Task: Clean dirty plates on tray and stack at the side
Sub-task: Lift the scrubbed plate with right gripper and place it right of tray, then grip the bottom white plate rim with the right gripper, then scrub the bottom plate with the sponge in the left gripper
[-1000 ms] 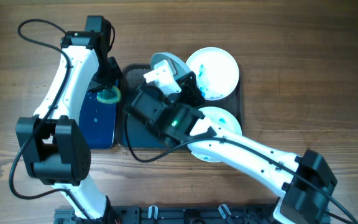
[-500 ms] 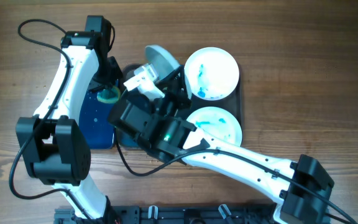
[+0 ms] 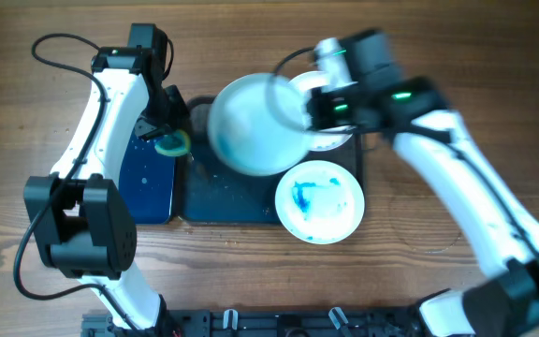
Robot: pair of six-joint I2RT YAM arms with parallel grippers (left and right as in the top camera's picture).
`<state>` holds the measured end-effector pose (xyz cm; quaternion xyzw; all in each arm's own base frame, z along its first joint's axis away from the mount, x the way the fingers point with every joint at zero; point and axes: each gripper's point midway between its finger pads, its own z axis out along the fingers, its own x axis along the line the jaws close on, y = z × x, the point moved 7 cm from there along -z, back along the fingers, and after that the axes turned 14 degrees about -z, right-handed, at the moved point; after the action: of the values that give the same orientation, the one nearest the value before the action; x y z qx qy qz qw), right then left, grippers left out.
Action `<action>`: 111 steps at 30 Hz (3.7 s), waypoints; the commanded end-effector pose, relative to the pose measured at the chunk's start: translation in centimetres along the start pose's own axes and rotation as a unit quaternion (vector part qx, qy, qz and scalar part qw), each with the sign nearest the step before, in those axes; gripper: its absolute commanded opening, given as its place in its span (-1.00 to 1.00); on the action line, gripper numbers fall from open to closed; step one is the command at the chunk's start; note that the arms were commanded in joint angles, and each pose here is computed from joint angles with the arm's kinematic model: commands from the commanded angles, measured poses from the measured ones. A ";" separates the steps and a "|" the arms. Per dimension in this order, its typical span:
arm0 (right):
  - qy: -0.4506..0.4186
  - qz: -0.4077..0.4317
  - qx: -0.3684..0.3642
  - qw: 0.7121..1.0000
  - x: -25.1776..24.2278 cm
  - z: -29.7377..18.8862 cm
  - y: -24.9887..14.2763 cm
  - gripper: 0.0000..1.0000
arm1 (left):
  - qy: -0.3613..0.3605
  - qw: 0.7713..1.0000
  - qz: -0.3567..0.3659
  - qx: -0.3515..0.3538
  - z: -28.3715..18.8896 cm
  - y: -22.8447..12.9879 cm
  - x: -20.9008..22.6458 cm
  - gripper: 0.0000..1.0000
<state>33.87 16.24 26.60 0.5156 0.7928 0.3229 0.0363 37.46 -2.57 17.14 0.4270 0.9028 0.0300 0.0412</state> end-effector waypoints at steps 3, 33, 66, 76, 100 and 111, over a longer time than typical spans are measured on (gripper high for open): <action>-0.100 0.195 -0.006 0.976 -10.5 -8.1 -3.5 -0.91 | -0.057 0.997 0.055 0.016 -1.5 -2.0 -2.6 -0.92; -0.058 0.237 0.126 0.962 -15.7 -5.1 -12.6 0.09 | -0.078 0.993 0.085 -0.011 -1.7 -2.8 -4.9 -0.92; -0.002 0.166 0.193 0.967 -1.5 7.7 -15.8 -0.91 | -0.077 0.993 0.083 -0.010 -1.7 -2.8 -4.9 -0.92; -0.067 0.146 0.114 0.980 2.8 13.6 -11.0 -0.91 | -0.076 0.994 0.084 -0.009 -1.6 -2.8 -4.8 -0.92; -0.006 0.100 0.178 0.979 3.4 20.0 -10.3 -0.91 | -0.045 0.986 0.137 0.085 5.2 -6.8 -1.7 -0.92; 0.001 0.089 0.177 0.980 3.5 20.0 -10.2 -0.91 | -0.267 0.920 0.233 0.170 9.7 -11.7 -3.6 -0.92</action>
<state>32.09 25.90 6.83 0.5904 0.7825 0.1825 -0.0763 33.43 -8.50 7.21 0.5621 0.8129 -0.0706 0.1350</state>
